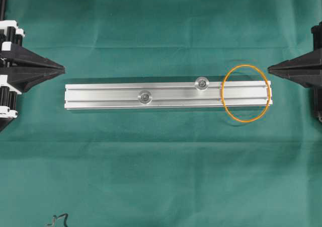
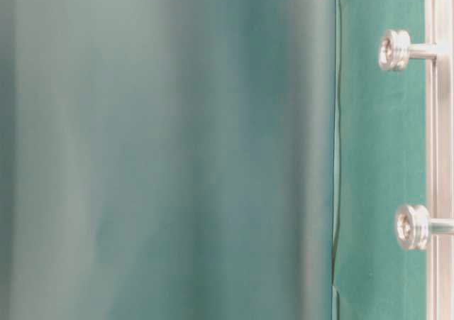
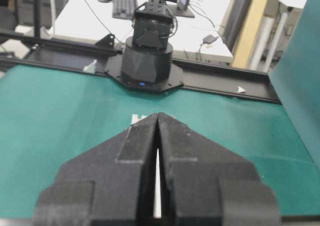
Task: Hook the rubber onto the shaft.
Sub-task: 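Open the right gripper and move it toward the orange rubber band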
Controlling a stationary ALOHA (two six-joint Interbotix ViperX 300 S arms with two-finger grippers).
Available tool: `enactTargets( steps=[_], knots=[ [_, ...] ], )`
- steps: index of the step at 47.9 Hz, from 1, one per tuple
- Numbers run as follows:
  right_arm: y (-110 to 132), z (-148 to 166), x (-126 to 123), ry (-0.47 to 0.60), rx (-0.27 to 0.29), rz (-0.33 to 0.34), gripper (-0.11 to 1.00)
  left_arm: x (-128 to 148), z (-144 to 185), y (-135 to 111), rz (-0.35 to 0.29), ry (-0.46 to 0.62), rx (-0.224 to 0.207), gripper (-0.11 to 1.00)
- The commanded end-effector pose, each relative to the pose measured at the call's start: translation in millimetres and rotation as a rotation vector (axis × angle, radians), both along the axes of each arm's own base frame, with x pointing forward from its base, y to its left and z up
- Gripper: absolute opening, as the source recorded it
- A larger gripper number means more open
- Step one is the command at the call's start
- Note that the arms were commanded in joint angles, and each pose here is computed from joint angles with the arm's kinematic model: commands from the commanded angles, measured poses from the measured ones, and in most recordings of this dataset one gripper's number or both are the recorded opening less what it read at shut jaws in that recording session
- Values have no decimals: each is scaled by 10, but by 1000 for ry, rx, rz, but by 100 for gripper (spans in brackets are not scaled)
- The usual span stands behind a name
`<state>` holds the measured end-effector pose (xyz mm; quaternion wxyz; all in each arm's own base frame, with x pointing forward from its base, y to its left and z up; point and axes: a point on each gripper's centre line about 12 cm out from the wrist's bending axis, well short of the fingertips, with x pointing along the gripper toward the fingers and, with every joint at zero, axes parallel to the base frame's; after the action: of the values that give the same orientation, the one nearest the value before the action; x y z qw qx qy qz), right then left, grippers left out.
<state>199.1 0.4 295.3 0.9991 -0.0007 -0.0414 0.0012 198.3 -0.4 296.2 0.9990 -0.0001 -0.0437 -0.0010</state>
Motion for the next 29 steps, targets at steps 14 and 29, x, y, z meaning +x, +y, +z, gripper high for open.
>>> enactTargets(
  steps=[14,29],
  knots=[
    [-1,136,35,51,21,0,1,16,144,0,0,5,30,2],
    [-1,149,38,92,23,0,1,7,143,0,0,14,26,2]
  ],
)
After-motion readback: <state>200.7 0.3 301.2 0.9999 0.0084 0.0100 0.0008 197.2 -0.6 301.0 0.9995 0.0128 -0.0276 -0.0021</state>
